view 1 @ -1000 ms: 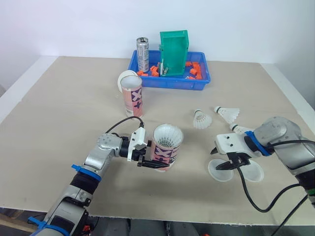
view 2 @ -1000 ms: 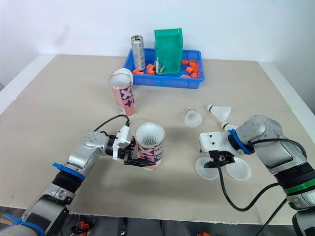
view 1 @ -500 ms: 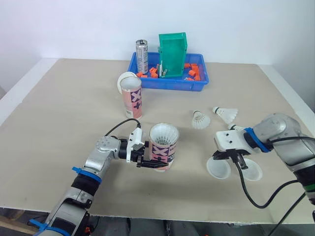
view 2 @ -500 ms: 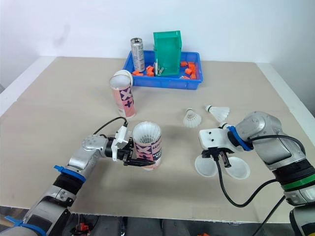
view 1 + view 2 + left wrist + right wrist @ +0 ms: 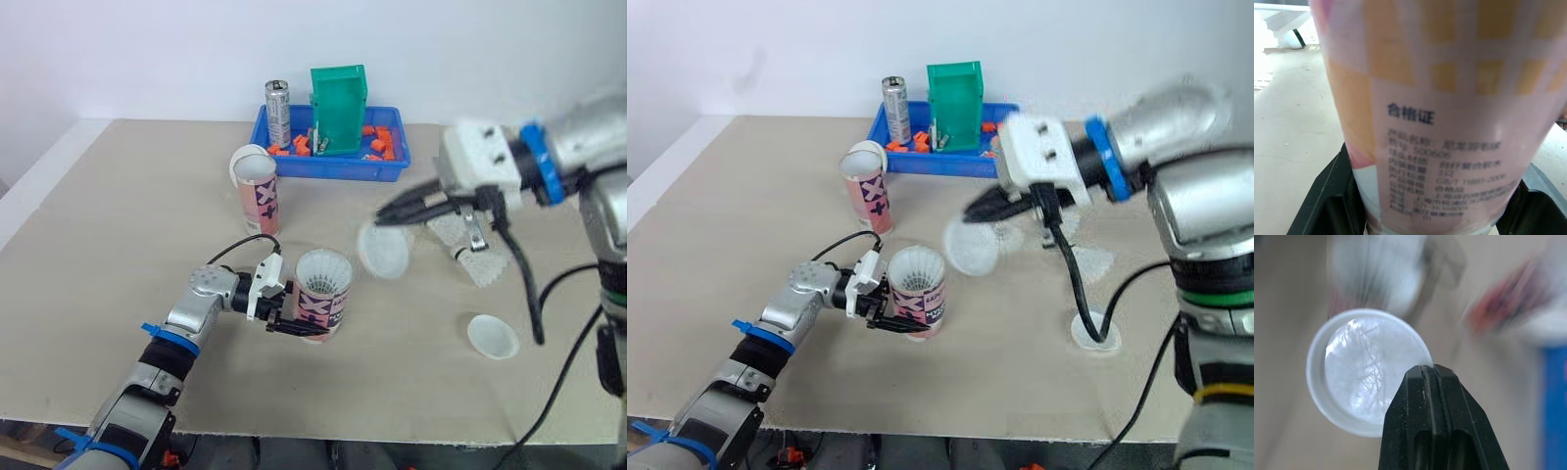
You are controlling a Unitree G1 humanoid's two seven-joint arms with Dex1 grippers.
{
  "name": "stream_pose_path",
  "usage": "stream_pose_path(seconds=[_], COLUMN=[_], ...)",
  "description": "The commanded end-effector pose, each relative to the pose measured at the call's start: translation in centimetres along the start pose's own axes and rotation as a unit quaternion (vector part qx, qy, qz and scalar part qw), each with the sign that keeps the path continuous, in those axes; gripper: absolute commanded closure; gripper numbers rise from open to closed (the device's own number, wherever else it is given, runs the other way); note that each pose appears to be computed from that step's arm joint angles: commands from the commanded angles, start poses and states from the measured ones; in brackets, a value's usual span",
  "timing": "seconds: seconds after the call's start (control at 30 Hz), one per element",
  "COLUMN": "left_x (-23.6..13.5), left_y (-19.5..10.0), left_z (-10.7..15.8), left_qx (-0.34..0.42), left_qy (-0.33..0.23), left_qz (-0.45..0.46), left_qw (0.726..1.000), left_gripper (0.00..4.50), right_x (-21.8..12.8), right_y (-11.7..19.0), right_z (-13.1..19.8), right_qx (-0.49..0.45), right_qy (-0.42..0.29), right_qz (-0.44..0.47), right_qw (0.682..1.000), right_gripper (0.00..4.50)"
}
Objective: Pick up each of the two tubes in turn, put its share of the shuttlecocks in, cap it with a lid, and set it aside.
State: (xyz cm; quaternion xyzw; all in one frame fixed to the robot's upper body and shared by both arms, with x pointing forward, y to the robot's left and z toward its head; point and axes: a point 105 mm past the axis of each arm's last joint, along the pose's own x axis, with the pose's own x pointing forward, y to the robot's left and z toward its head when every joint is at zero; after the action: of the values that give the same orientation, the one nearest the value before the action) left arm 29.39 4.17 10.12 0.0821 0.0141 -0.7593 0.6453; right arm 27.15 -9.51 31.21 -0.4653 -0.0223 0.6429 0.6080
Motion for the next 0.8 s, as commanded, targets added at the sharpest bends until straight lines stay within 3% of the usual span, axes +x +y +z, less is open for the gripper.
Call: stream_pose_path(seconds=[0.03, 0.37, 0.8], left_x=[-0.1, -0.6, -0.6], left_y=[-1.0, -1.4, -1.4], left_z=[-3.0, -3.2, -3.4], left_qx=[-0.056, -0.064, -0.05], left_qy=[0.057, 0.098, 0.111], left_qz=[-0.022, -0.054, -0.055], left_qw=[0.997, 0.992, 0.991], left_gripper=[1.59, 1.59, 1.59], right_x=[1.5, 5.7, 5.0], right_y=[0.2, -1.1, -0.4], right_z=[2.0, 1.5, 1.6], right_qx=[-0.035, -0.1, -0.122], right_qy=[-0.019, 0.017, 0.02], right_qz=[0.03, 0.063, 0.104], right_qw=[0.999, 0.993, 0.987], right_gripper=[4.43, 4.43, 4.43])
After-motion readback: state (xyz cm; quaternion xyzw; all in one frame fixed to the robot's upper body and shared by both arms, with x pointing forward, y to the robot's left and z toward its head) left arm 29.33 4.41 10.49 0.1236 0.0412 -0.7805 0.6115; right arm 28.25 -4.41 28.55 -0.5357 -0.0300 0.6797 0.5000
